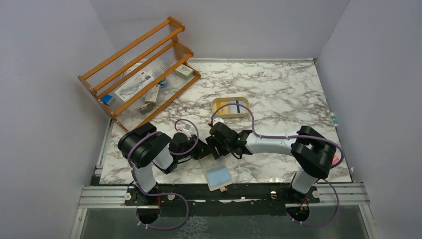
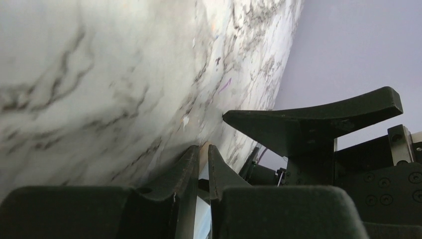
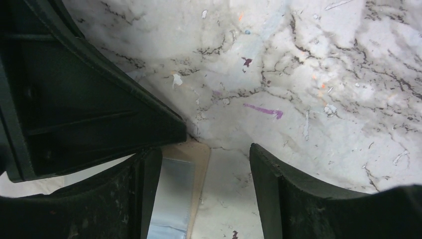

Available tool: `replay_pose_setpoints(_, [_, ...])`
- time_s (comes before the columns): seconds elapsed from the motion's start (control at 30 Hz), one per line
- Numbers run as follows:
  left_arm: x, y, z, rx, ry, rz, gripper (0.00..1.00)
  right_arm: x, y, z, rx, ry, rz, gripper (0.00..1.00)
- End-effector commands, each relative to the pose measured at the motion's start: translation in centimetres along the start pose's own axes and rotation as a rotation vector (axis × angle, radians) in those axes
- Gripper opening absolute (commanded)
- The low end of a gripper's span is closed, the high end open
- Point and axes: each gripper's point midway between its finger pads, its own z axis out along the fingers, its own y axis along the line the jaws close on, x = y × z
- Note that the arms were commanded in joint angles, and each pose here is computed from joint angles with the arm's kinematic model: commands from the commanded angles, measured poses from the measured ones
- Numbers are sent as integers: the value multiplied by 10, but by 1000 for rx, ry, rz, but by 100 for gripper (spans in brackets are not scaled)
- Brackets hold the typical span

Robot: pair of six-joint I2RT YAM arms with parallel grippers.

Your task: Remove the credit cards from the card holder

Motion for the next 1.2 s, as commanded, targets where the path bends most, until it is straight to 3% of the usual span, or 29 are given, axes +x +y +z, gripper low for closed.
replay_pose_setpoints(0.0, [8,39,6,-158,57,24,15,42,-22,25,24,129,37,71])
replay_pose_setpoints(0.3, [-82,10,6,-218,-146,134,16,31,-40,40,69,115,27,71])
replay_pose_setpoints(0.4, [-112,-7,-6,-263,-227,221,17,14,-43,33,95,74,7,71])
replay_pose_setpoints(0.57, [-129,-16,-26,-354,-287,307,21,-19,-45,3,115,-3,-18,71])
replay_pose_setpoints(0.67, [-132,-12,-40,-364,-302,289,22,-27,-33,-22,126,-37,-76,74])
replay_pose_setpoints(0.7, [-134,-9,-44,-367,-306,277,22,-25,-27,-29,128,-33,-91,78])
replay_pose_setpoints(0.77, [-136,-2,-52,-374,-311,250,22,-17,-10,-41,101,-16,-107,97])
replay_pose_setpoints(0.8, [-138,0,-56,-377,-318,238,22,-12,-1,-44,80,-4,-103,100])
replay_pose_setpoints(0.97, [-152,8,-78,-400,-362,171,23,16,32,-47,35,52,-78,100])
replay_pose_setpoints(1.17, [-165,13,-100,-408,-384,120,25,44,61,-34,127,146,-130,100])
